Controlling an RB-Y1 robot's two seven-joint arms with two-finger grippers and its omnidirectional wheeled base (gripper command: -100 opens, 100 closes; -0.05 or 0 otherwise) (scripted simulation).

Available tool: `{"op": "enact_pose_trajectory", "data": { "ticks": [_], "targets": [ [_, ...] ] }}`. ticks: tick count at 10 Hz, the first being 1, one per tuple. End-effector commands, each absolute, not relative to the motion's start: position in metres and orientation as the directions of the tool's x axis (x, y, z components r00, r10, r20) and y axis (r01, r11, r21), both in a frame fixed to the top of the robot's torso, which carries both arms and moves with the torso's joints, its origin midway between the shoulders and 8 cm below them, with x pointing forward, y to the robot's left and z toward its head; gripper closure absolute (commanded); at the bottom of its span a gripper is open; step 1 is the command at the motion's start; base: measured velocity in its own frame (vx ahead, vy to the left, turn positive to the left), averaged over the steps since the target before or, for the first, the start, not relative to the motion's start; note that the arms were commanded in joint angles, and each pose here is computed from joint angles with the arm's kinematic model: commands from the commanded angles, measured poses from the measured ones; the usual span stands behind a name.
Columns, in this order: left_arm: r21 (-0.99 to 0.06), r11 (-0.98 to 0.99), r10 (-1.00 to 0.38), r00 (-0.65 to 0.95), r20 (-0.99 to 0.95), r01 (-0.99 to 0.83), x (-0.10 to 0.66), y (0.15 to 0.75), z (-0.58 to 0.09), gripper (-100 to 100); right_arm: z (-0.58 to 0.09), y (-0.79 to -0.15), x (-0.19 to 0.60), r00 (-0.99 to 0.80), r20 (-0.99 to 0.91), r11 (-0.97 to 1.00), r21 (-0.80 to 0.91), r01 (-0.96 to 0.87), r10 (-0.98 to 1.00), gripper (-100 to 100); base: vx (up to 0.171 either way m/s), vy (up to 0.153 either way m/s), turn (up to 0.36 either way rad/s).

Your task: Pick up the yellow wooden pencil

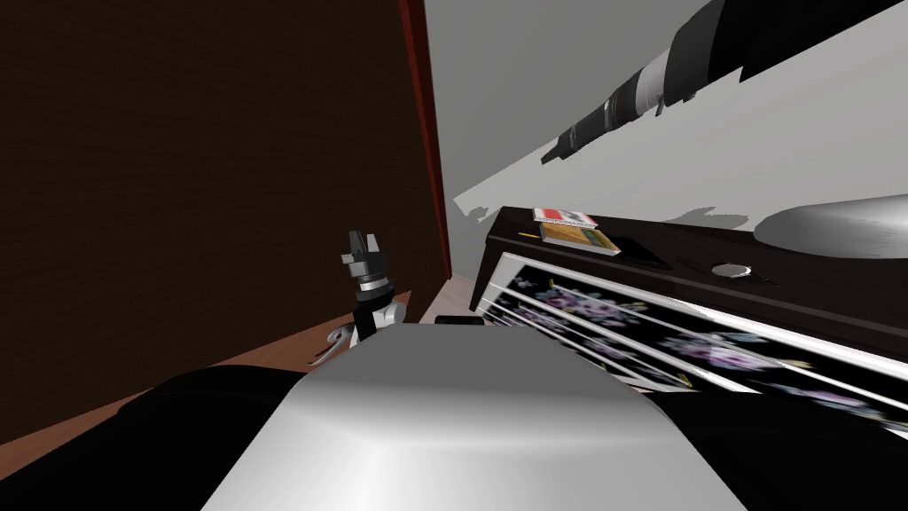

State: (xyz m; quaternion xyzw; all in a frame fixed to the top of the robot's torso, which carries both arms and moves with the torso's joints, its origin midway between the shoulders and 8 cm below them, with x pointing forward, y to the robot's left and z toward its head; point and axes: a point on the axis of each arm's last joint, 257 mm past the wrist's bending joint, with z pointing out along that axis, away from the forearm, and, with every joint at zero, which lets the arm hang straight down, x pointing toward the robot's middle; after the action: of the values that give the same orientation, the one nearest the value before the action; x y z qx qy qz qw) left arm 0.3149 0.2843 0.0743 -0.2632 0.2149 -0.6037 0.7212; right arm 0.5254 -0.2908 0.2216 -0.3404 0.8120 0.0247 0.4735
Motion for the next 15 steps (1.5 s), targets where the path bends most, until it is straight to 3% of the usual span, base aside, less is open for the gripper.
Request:
{"op": "enact_pose_trajectory", "data": {
  "ticks": [1, 2, 4, 15],
  "targets": [
    [-0.639, 0.133, -0.984, 0.179, 0.008, 0.758, 0.315, 0.284, 0.074, 0, 0.222, -0.291, 0.525, -0.32, -0.786, 0.767, -0.282, -0.576, -0.53, 100, 0.0, 0.0, 0.0],
    [-0.639, 0.133, -0.984, 0.179, 0.008, 0.758, 0.315, 0.284, 0.074, 0, 0.222, -0.291, 0.525, -0.32, -0.786, 0.767, -0.282, -0.576, -0.53, 100, 0.0, 0.0, 0.0],
    [-0.639, 0.133, -0.984, 0.179, 0.008, 0.758, 0.315, 0.284, 0.074, 0, 0.196, -0.289, 0.521, -0.357, -0.744, 0.746, -0.275, -0.606, -0.565, -100, -0.008, -0.014, 0.067],
    [-0.639, 0.133, -0.984, 0.179, 0.008, 0.758, 0.315, 0.284, 0.074, 0, 0.056, -0.297, 0.47, -0.51, -0.442, 0.623, -0.156, -0.767, -0.738, -100, -0.036, -0.052, 0.103]
  ]
}}
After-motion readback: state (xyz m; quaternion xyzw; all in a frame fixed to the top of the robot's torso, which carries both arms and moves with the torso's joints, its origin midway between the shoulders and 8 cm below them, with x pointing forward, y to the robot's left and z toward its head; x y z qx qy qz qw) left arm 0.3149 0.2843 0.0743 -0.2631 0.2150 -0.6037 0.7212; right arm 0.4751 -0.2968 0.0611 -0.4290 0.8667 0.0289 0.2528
